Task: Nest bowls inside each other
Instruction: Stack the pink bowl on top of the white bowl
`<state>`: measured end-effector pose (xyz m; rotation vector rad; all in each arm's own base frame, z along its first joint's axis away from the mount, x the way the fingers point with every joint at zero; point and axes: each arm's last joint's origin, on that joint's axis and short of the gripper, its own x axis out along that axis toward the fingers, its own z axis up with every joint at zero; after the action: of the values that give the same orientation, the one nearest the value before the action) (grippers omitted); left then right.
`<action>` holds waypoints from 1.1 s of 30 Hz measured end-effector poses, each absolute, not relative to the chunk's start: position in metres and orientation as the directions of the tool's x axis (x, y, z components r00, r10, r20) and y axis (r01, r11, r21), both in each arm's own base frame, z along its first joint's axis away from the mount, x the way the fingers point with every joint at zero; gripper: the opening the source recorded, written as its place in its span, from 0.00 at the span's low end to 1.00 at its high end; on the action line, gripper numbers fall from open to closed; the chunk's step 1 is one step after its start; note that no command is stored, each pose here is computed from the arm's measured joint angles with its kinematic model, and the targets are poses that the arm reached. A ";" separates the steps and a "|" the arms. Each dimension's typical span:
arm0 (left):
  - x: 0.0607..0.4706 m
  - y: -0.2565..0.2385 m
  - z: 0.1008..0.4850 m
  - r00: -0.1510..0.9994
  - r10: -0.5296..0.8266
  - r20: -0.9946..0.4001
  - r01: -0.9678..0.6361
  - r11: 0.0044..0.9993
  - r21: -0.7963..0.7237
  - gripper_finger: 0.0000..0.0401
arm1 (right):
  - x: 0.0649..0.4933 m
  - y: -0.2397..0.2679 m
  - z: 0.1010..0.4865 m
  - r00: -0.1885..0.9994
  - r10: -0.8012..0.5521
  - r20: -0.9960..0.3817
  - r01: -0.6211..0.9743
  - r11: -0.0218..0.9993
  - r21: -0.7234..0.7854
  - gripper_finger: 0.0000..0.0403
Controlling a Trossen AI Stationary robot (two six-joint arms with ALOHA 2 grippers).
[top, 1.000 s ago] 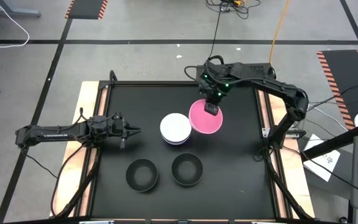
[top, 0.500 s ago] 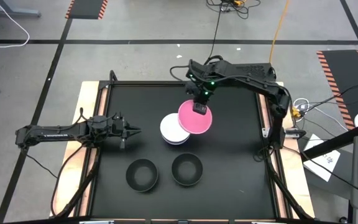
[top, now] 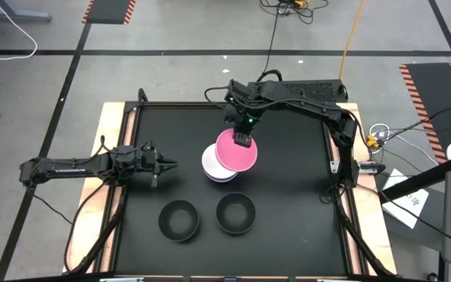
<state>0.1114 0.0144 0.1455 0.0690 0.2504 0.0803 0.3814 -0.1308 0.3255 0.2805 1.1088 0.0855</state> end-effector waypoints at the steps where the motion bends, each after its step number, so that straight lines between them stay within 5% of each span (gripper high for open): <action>1: 0.111 0.014 0.145 0.966 0.088 -0.245 -0.071 0.994 0.078 0.14 | 0.382 -0.130 0.326 0.456 0.220 -0.862 0.061 0.959 0.277 0.01; 11: 0.111 0.014 0.145 0.966 0.088 -0.245 -0.070 0.994 0.079 0.14 | 0.392 -0.130 0.331 0.552 0.260 -0.792 0.006 0.949 0.316 0.01; 33: 0.111 0.014 0.146 0.966 0.084 -0.243 -0.065 0.994 0.084 0.14 | 0.417 -0.143 0.276 0.469 0.334 -0.818 -0.007 0.927 0.375 0.01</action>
<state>0.1115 0.0142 0.1456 0.0758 0.2494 0.0753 0.4173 -0.1432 0.2762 0.3421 1.0676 0.2143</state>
